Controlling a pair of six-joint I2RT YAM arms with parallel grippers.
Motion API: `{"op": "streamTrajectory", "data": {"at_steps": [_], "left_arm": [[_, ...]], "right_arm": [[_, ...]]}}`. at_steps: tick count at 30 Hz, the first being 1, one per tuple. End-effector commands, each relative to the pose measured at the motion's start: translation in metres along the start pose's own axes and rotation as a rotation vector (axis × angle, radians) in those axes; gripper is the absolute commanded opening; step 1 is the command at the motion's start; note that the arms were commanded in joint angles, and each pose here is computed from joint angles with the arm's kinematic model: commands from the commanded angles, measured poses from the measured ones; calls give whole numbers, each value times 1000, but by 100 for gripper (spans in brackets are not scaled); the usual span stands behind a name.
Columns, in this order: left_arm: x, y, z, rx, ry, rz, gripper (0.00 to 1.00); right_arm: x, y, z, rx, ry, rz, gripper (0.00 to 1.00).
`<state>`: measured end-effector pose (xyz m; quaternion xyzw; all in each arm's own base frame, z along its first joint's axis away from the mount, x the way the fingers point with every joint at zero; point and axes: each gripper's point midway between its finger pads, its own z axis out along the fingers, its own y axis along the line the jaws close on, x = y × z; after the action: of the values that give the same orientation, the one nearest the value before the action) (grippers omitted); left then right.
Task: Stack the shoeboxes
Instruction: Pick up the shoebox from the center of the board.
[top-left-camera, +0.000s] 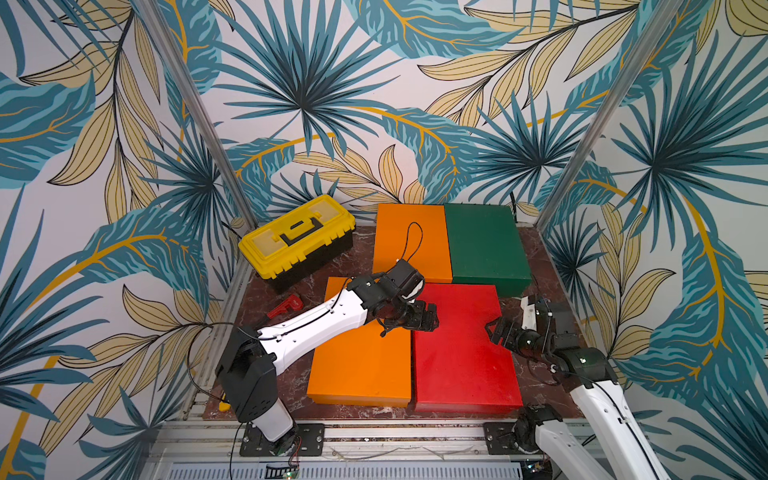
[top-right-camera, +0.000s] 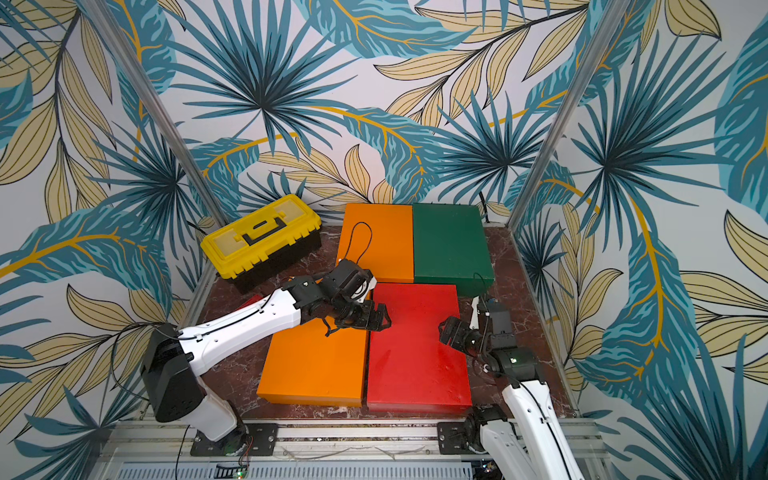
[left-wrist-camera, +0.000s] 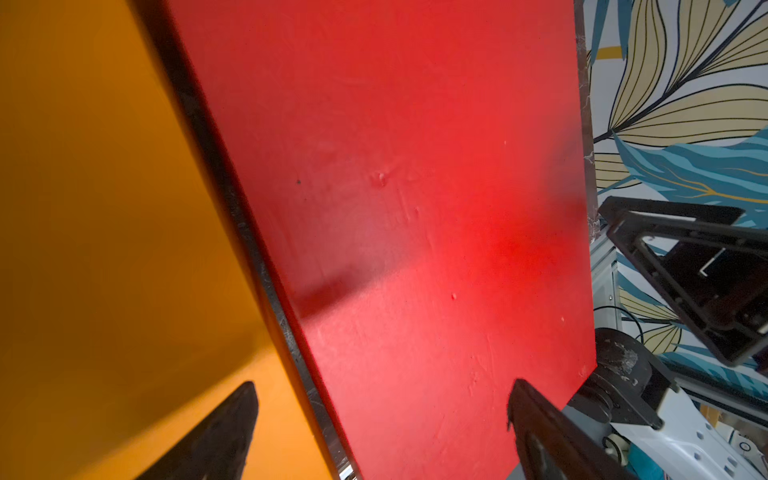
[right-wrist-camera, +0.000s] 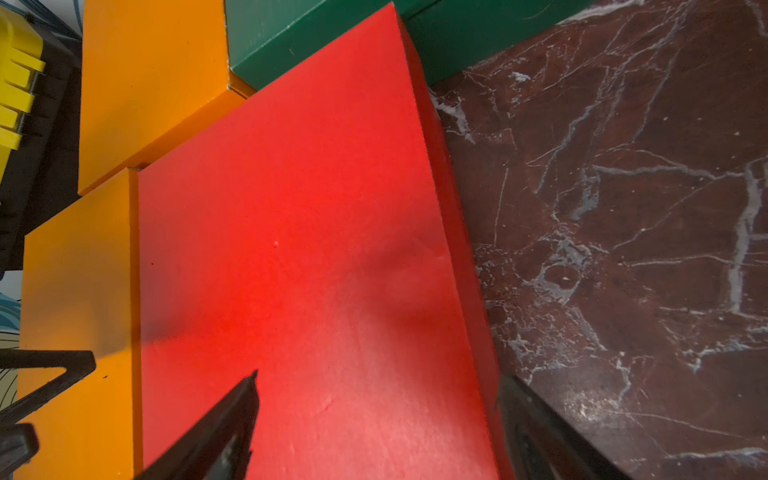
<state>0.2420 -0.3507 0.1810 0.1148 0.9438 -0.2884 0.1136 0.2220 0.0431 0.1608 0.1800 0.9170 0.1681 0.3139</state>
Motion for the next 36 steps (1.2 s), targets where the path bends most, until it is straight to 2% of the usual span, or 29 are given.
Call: {"op": "streamTrajectory", "data": {"at_steps": [1, 13, 22, 36], "left_arm": [[-6, -8, -1, -13, -10, -1, 95], [-1, 7, 31, -122, 44, -8, 95], [-4, 0, 45, -120, 61, -8, 95], [12, 9, 77, -133, 157, -48, 97]], "right_arm": [[2, -4, 7, 13, 0, 6, 91], [-2, -2, 8, 6, -13, 15, 93], [-2, 0, 11, -8, -6, 14, 94], [13, -4, 41, -24, 59, 58, 96]]}}
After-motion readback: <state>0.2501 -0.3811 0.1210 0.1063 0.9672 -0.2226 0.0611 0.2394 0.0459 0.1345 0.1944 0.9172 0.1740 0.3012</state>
